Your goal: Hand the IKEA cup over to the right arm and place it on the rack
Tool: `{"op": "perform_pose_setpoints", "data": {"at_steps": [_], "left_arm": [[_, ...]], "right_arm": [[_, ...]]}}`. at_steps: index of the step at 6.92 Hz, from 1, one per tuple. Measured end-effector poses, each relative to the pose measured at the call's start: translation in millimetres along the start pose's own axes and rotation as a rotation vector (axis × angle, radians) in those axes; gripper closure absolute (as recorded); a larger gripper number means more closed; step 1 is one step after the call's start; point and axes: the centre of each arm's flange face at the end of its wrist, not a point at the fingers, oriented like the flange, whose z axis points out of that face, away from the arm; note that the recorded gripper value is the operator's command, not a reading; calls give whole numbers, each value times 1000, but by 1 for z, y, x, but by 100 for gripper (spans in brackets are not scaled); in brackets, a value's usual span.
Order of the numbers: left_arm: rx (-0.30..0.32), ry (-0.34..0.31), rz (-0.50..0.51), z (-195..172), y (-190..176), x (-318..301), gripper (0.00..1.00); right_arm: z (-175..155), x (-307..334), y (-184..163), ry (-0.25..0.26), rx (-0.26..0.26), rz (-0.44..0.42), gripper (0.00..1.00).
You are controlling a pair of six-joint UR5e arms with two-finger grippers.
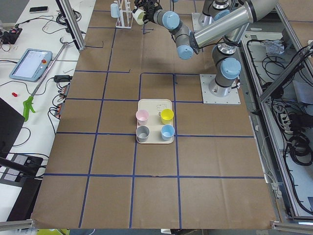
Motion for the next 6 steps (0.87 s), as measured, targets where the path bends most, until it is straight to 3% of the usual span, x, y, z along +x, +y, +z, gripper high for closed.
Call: {"op": "perform_pose_setpoints", "data": {"at_steps": [1,2,6], "left_arm": [[1,-2,1,-1,-1,0,17],[1,-4,-17,-1,-2,-1,1],[9,-16,-132,-5,-4,-4,1]], "right_arm": [[0,0,2,-1,-16,-1,60],[-1,-1,4,-3,-30,-2,62],[-1,-1,4,-3,-34,-1,67]]}}
